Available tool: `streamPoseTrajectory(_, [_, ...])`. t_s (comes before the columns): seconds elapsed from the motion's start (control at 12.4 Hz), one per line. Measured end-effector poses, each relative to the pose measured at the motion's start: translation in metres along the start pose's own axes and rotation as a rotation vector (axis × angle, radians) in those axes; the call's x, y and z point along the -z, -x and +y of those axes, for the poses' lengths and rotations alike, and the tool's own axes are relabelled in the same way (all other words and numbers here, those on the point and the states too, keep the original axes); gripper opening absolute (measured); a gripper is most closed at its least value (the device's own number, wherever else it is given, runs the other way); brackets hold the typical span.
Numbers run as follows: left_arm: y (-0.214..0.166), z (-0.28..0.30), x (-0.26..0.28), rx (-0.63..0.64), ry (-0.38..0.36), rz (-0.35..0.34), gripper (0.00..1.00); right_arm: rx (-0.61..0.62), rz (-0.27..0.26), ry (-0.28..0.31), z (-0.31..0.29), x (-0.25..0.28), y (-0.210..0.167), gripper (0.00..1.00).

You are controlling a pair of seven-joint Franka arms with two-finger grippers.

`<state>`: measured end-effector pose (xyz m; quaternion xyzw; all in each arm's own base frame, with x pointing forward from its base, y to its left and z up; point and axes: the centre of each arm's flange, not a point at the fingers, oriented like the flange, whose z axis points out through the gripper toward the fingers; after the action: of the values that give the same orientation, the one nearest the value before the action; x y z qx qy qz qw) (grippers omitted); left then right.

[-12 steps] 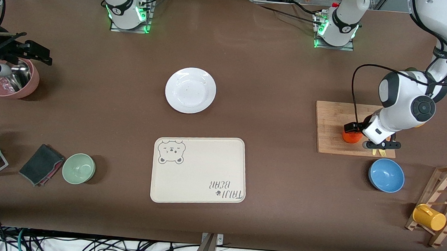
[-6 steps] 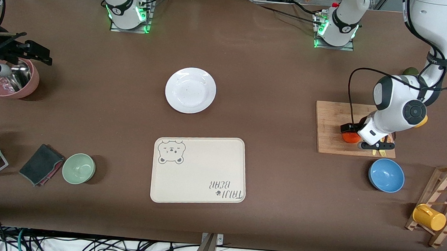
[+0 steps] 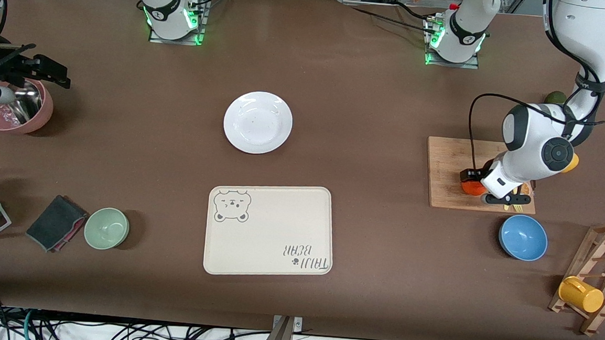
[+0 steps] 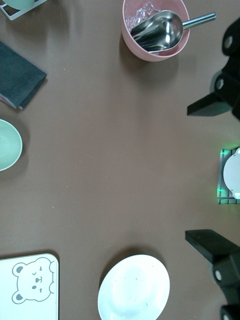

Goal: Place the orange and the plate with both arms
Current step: 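Lift the orange with the left gripper and carry it over the white plate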

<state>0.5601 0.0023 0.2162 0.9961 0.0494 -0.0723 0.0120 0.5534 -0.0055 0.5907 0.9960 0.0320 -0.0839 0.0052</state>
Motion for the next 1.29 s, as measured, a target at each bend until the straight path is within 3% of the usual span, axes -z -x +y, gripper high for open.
streamPoseTrajectory(0.24, [-0.013,0.083,0.049,0.095,0.038,0.013,0.71,0.000,0.000,0.000,0.000,0.000,0.000,1.00])
streamPoseTrajectory(0.4, [0.000,0.165,0.088,0.180,0.068,-0.002,0.71,-0.001,0.000,0.000,0.000,0.000,0.000,1.00])
streamPoseTrajectory(0.81, [0.122,0.369,0.130,0.286,0.139,-0.047,0.71,-0.002,0.000,0.000,0.001,0.000,0.000,1.00])
streamPoseTrajectory(1.13, [0.234,0.491,0.127,0.275,0.144,-0.088,0.71,-0.003,0.000,0.000,0.001,0.000,0.000,1.00])
streamPoseTrajectory(1.29, [0.266,0.535,0.113,0.256,0.144,-0.106,0.71,-0.002,0.000,0.000,0.001,0.000,0.000,1.00])
